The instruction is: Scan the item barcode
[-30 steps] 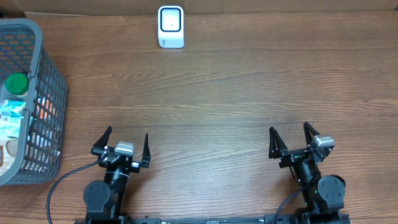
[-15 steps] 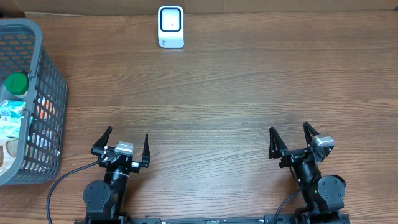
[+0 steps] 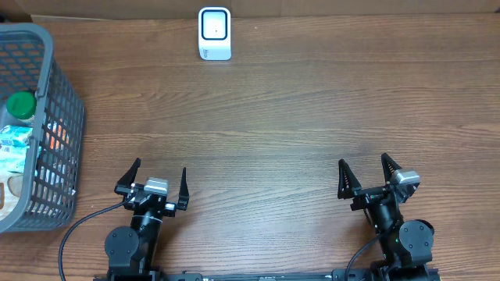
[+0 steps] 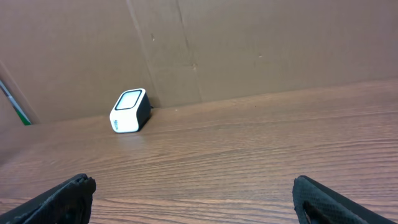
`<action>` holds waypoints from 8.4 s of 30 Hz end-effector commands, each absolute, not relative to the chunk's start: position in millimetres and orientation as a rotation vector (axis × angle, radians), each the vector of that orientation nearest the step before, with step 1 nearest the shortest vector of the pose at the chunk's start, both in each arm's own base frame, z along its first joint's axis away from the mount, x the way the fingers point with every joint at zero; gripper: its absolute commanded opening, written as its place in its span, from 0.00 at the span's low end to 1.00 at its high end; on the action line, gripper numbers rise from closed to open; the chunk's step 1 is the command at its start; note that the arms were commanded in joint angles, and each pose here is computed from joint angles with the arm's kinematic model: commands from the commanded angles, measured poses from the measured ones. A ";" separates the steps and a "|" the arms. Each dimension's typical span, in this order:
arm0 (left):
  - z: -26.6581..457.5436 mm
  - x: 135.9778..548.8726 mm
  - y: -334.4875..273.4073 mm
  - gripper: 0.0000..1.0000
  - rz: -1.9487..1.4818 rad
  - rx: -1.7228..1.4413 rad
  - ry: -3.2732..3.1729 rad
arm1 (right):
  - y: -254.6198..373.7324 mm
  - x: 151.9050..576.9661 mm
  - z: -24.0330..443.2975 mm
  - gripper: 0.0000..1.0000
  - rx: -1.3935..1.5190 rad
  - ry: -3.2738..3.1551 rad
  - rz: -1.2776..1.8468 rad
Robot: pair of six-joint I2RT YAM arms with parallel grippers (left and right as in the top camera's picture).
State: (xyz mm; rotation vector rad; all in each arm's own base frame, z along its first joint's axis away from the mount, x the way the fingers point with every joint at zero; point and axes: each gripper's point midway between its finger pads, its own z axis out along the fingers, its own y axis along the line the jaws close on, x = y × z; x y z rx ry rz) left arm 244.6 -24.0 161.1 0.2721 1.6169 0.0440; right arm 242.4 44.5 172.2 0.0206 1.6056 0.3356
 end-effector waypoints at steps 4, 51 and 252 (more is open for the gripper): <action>158.8 245.0 -21.9 0.99 0.041 0.248 1.617 | 42.6 242.7 170.6 1.00 0.027 1.600 0.328; 158.9 244.9 -22.4 1.00 -0.011 0.199 1.623 | 42.6 242.7 170.6 1.00 0.027 1.600 0.328; 385.5 426.7 -9.3 0.54 -0.339 -0.024 2.338 | 42.6 242.7 170.5 1.00 0.027 1.601 0.328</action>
